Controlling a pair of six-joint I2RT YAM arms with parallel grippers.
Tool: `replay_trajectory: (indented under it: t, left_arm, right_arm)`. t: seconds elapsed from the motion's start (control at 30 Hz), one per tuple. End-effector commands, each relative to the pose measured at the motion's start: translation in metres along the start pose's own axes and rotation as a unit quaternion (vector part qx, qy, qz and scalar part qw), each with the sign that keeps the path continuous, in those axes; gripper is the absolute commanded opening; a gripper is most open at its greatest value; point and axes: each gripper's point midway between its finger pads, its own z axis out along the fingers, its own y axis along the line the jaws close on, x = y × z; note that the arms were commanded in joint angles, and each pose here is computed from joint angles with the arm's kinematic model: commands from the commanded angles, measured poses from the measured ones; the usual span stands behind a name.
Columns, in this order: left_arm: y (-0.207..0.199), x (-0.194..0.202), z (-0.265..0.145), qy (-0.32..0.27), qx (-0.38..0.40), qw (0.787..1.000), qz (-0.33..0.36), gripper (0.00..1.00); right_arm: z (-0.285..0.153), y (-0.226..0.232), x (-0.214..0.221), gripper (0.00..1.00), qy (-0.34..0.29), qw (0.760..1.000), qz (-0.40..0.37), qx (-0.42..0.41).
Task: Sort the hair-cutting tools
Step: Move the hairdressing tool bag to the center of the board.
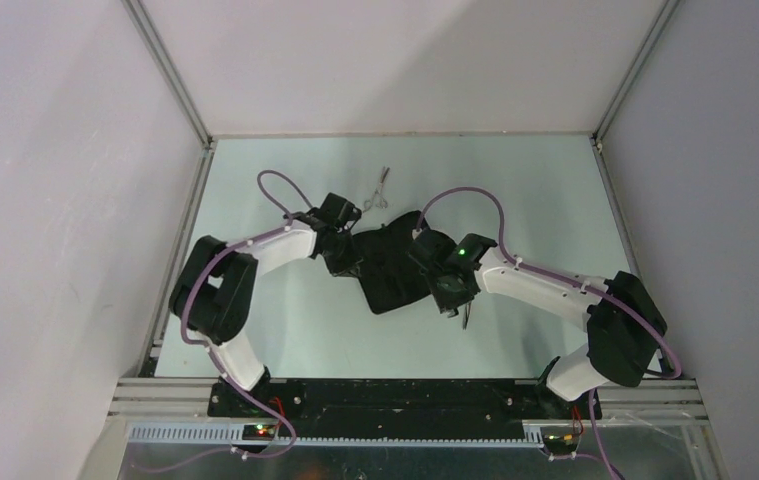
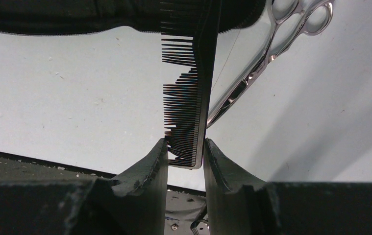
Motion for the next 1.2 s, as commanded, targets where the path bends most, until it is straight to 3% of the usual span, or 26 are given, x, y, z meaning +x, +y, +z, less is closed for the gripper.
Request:
replay_trajectory:
  t: [0.0, 0.23, 0.6, 1.17]
  left_arm:
    - [0.029, 0.010, -0.027, -0.008, -0.051, 0.998, 0.036, 0.00]
    - [0.059, 0.029, -0.054, -0.007, -0.082, 0.995, 0.059, 0.00]
    - [0.069, 0.044, -0.071, 0.001, -0.071, 0.994, 0.078, 0.00]
    - [0.069, 0.050, -0.069, 0.010, -0.060, 0.994, 0.085, 0.00]
  right_arm:
    - [-0.011, 0.003, 0.008, 0.00, 0.006, 1.000, -0.012, -0.012]
    - [-0.009, 0.017, 0.029, 0.00, 0.046, 0.998, -0.048, -0.022]
    - [-0.007, 0.052, 0.044, 0.00, 0.090, 0.988, -0.116, -0.044]
    - [0.009, 0.056, 0.035, 0.00, 0.115, 0.987, -0.110, -0.035]
